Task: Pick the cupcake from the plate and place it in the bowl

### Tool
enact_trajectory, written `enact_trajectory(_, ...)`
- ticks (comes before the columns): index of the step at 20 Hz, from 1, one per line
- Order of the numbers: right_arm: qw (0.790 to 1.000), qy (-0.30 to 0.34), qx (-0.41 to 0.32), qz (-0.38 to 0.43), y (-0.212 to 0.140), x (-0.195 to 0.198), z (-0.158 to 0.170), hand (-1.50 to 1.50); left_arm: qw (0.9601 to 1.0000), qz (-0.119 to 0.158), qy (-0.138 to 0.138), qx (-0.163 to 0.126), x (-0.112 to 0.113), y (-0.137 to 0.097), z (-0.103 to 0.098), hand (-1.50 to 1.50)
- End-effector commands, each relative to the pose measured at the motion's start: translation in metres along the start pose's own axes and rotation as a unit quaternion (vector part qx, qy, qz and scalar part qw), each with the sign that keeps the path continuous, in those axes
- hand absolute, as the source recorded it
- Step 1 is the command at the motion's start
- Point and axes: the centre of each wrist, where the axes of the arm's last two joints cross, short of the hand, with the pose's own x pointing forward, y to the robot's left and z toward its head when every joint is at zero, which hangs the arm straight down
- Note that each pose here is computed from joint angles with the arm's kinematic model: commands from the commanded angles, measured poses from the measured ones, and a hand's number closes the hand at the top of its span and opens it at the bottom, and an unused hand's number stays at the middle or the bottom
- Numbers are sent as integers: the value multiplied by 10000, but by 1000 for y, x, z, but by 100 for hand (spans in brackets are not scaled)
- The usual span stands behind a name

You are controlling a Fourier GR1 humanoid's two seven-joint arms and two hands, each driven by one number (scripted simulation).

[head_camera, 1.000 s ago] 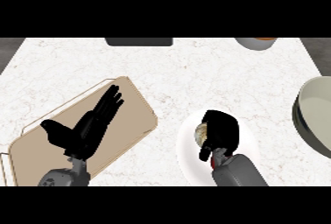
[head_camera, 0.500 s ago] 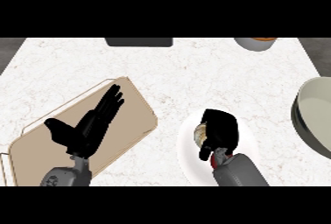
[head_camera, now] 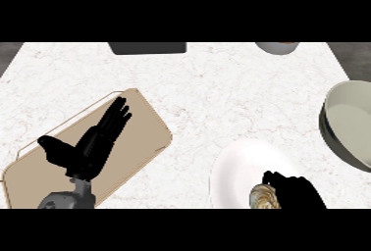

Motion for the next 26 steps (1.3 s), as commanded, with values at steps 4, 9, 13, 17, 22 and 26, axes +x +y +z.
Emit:
enact_trajectory(4, 9971, -68, -752, 90, -47, -29, 86, 150, 10000, 18, 44, -49, 10, -11, 6, 0)
enact_trajectory(9, 9889, -286, -1413, -352, -95, -25, 131, 150, 9999, -47, -3, -118, 4, -3, 13, 0)
enact_trajectory(13, 9747, -252, -2180, -427, -119, -25, 139, 150, 9999, -40, 77, 146, -3, 0, 6, 0)
enact_trajectory(17, 9694, -243, -2415, -360, -135, -30, 141, 150, 10000, 26, -4, 69, -9, -10, -4, 0)
enact_trajectory(22, 9607, -117, -2683, -702, -139, -39, 129, 150, 10000, -16, -19, -46, -5, -16, -5, 0)
enact_trajectory(26, 9541, 16, -2891, -783, -147, -49, 118, 150, 9999, 55, 65, -91, 3, -3, -3, 0)
